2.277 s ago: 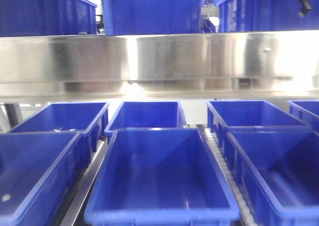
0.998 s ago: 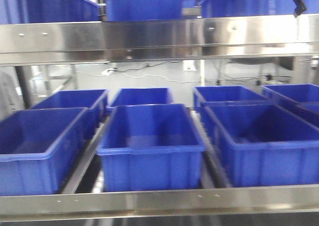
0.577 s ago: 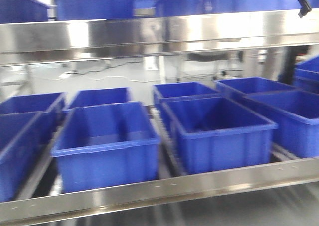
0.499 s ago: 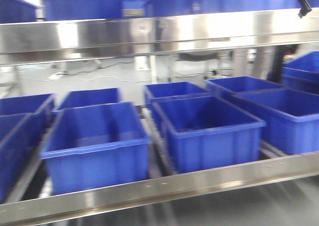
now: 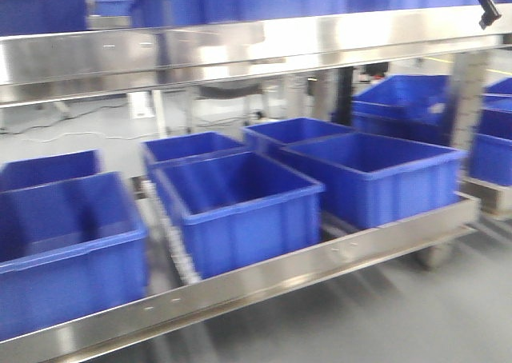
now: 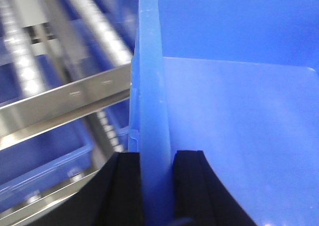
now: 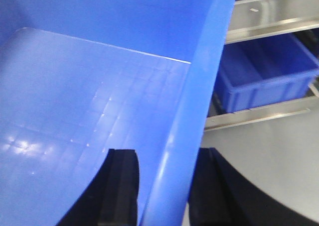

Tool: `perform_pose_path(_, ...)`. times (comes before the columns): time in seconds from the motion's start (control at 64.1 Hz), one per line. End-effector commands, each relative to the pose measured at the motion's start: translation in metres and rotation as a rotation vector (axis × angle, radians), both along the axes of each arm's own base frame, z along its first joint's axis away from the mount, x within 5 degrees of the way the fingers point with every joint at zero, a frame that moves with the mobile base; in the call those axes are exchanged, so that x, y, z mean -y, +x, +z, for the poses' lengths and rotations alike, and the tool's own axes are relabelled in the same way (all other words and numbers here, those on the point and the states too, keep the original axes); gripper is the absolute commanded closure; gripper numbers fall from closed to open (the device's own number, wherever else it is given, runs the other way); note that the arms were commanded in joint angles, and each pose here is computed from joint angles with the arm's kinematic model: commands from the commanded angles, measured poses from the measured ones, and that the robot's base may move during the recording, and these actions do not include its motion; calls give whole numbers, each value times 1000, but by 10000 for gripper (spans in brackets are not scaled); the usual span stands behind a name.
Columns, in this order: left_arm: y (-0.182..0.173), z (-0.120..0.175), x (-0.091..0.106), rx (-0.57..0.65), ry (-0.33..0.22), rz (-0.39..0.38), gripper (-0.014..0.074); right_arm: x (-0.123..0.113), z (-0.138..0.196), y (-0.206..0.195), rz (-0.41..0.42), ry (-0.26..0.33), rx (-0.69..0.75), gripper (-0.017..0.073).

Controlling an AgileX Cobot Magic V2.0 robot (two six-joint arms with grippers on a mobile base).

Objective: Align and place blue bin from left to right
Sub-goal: 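Hold the blue bin in both grippers while the base backs away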

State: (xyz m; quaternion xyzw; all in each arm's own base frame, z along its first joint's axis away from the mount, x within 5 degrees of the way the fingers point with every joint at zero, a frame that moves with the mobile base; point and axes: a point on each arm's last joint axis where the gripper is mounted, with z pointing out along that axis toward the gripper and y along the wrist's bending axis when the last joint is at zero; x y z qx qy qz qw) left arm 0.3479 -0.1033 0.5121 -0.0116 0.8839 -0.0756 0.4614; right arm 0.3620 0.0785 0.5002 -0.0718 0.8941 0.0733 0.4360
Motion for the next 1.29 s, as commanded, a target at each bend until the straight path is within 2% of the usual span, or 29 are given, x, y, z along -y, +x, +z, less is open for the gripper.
perform_pose_path(0.0, -8, 18, 9, 111, -72, -58, 610, -3, 19, -5, 12, 55, 125, 628)
perform_pose_path(1.279, -8, 18, 9, 111, -70, -57, 610, -3, 19, -5, 12, 55, 125, 628)
